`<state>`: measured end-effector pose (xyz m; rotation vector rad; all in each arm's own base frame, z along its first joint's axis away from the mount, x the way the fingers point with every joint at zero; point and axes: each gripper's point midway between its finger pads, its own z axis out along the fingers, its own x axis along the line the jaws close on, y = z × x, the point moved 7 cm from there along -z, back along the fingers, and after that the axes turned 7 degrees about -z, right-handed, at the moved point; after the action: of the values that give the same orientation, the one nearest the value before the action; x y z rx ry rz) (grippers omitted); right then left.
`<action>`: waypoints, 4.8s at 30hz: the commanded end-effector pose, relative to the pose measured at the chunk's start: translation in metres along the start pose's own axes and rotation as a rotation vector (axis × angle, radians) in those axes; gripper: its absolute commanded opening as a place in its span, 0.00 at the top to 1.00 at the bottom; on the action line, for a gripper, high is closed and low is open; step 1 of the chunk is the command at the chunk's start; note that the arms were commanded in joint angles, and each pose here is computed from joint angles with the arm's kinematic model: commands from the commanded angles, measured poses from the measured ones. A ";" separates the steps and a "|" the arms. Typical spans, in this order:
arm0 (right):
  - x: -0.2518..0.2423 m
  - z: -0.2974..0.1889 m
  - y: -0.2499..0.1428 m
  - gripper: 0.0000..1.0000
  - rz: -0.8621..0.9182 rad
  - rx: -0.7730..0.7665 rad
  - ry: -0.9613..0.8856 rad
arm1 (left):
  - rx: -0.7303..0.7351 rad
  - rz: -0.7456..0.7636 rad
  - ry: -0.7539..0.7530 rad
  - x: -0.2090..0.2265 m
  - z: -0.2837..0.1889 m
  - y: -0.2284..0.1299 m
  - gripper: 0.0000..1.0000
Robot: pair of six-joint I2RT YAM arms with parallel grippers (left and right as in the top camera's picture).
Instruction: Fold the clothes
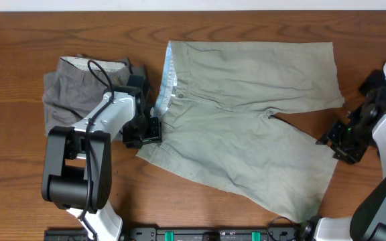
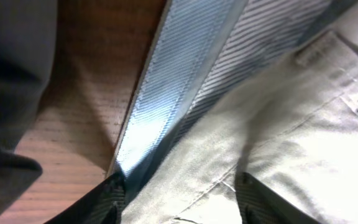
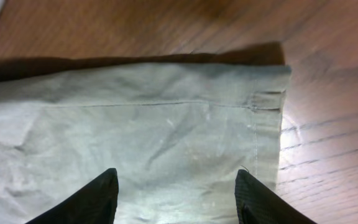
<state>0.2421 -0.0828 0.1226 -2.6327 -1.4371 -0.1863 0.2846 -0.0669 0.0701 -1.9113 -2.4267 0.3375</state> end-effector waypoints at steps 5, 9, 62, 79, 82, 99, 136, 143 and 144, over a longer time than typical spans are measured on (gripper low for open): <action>-0.014 0.044 -0.021 0.95 0.102 0.029 -0.029 | -0.012 0.001 0.008 0.002 -0.009 -0.001 0.37; -0.019 0.067 -0.029 0.99 0.181 0.000 -0.019 | -0.012 0.001 0.008 0.002 -0.009 -0.001 0.37; 0.128 0.128 0.226 0.99 0.349 -0.312 0.416 | -0.471 0.256 -0.388 -0.050 -0.187 -0.015 0.05; 0.105 -0.100 0.243 0.69 -0.275 -0.585 0.851 | -0.341 0.128 -0.142 -0.010 -0.155 -0.024 0.02; 0.088 -0.151 0.221 0.66 -0.315 -0.666 0.808 | -0.263 0.113 -0.116 -0.004 -0.131 -0.029 0.02; 0.034 -0.198 0.048 0.58 -0.086 -0.342 0.218 | 0.027 0.058 -0.015 0.018 -0.005 -0.026 0.14; -0.042 -0.024 -0.060 0.53 0.267 0.188 -0.073 | 0.110 0.041 -0.029 0.017 0.023 -0.020 0.94; -0.044 -0.012 -0.072 0.36 0.357 0.120 -0.063 | 0.100 0.043 -0.032 0.017 0.023 -0.019 0.94; -0.045 -0.009 -0.074 0.35 0.366 0.116 -0.065 | 0.100 0.043 -0.032 0.016 0.023 -0.019 0.94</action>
<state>0.1631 -0.0824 0.1343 -2.7239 -1.0146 -0.0048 0.2591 -0.0590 0.0609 -1.9452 -2.3498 0.4801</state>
